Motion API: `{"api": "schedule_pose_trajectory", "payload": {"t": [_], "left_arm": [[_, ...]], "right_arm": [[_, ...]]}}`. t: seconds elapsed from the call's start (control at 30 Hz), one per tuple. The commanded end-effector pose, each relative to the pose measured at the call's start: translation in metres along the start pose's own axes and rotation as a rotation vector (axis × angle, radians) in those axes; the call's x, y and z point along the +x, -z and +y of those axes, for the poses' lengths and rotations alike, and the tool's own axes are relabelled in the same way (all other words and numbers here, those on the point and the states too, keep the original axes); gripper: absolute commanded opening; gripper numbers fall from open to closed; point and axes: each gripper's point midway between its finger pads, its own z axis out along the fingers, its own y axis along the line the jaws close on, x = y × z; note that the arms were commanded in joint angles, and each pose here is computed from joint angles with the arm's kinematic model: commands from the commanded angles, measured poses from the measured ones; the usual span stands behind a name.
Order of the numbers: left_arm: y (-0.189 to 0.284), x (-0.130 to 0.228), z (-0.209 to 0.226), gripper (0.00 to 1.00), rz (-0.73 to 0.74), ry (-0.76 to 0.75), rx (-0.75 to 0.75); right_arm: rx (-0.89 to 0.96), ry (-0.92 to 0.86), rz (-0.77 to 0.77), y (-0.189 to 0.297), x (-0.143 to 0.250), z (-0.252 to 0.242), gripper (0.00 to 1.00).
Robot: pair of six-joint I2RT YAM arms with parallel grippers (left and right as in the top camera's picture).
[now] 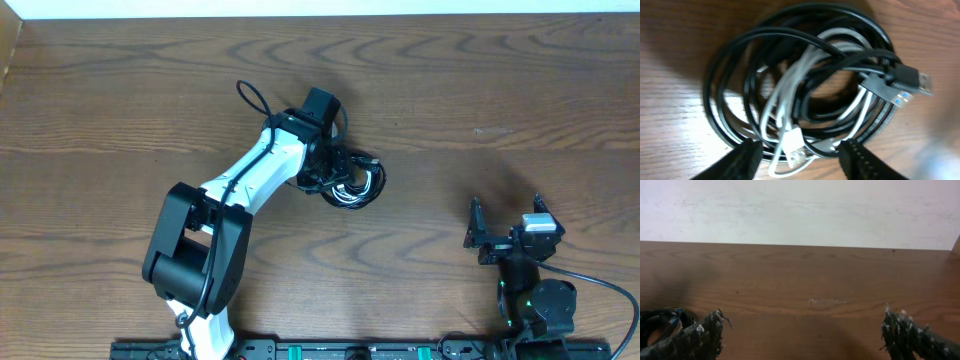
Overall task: Untangle cables
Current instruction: 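Reach the left gripper over the black-and-white cable coil and grasp it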
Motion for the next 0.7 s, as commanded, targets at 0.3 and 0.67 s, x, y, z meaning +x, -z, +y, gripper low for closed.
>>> {"api": "schedule_pose_trajectory", "payload": {"t": [0.3, 0.67], "left_arm": [[0.001, -0.007, 0.010, 0.25, -0.031, 0.002, -0.055], [0.023, -0.005, -0.018, 0.07, -0.032, -0.024, 0.059]], "right_arm": [[0.014, 0.011, 0.000, 0.000, 0.001, -0.003, 0.99], [0.014, 0.011, 0.001, 0.000, 0.001, -0.003, 0.99]]}}
